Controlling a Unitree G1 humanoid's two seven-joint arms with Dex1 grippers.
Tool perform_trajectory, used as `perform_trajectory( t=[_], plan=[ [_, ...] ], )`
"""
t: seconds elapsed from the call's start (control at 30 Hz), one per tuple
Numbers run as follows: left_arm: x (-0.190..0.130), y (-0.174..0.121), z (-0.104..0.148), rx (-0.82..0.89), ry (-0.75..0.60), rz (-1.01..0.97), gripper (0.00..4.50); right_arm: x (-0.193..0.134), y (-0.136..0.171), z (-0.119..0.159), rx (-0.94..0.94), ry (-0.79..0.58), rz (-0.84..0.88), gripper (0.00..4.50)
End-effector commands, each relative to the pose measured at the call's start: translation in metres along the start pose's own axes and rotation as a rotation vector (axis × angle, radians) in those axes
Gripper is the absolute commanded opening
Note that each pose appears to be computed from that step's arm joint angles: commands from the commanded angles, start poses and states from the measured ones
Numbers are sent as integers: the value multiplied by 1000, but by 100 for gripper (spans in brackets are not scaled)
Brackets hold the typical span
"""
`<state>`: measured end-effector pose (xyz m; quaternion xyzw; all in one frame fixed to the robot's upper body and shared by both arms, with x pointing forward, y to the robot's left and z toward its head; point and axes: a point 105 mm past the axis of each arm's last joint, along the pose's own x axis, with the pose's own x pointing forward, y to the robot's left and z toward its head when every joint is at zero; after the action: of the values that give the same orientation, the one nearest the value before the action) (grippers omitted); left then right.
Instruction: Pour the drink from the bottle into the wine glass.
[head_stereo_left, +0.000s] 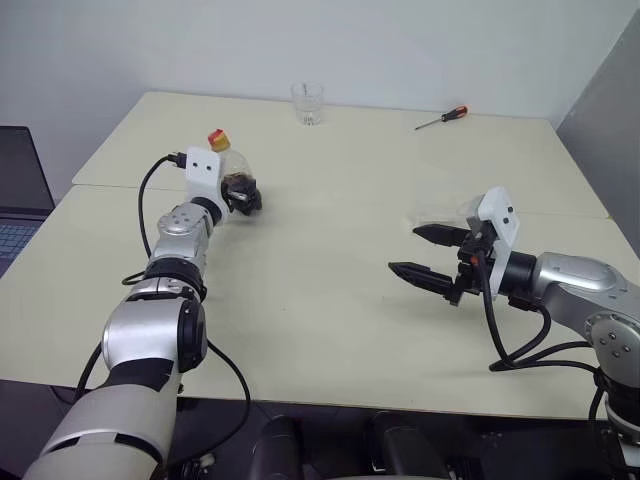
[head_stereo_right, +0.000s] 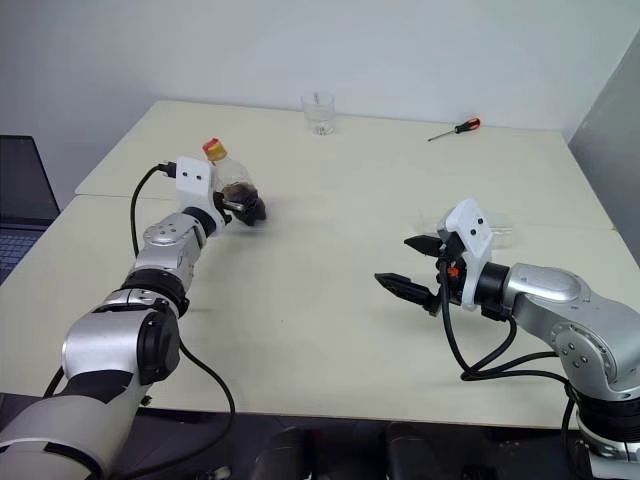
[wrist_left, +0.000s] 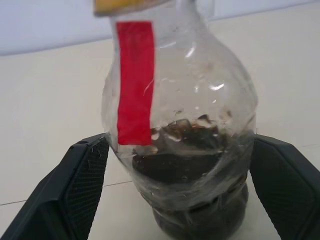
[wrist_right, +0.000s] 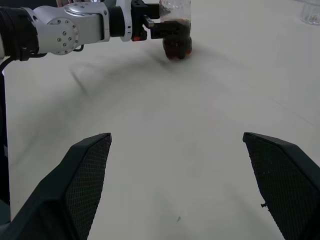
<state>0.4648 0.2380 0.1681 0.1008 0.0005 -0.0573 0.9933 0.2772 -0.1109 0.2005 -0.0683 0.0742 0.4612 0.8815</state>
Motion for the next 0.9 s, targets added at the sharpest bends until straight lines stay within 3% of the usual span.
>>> perform_trajectory(
  t=[0.03, 0.07, 0.17, 0.27, 0.4, 0.6, 0.9],
  plan=[
    [3, 8, 26, 14, -81, 43, 441, -7, -1, 10, -39, -28, -23, 450],
    [3, 9, 27, 0, -86, 51, 441, -7, -2, 10, -39, -28, -28, 450],
    [3, 7, 24, -7, -75, 54, 385, -9, -3, 10, -39, -29, -35, 450],
    [7, -8, 20, -7, -65, 8, 295, -10, -5, 11, -49, -27, -45, 450],
    [10, -19, 21, -34, -77, -13, 223, -12, -7, 14, -60, -30, -57, 450],
    [10, -27, 23, -49, -94, -51, 195, -14, -10, 14, -66, -28, -76, 450],
    [-3, -51, 24, 8, -186, -310, 189, -24, -13, 10, -65, -19, -104, 450]
  ],
)
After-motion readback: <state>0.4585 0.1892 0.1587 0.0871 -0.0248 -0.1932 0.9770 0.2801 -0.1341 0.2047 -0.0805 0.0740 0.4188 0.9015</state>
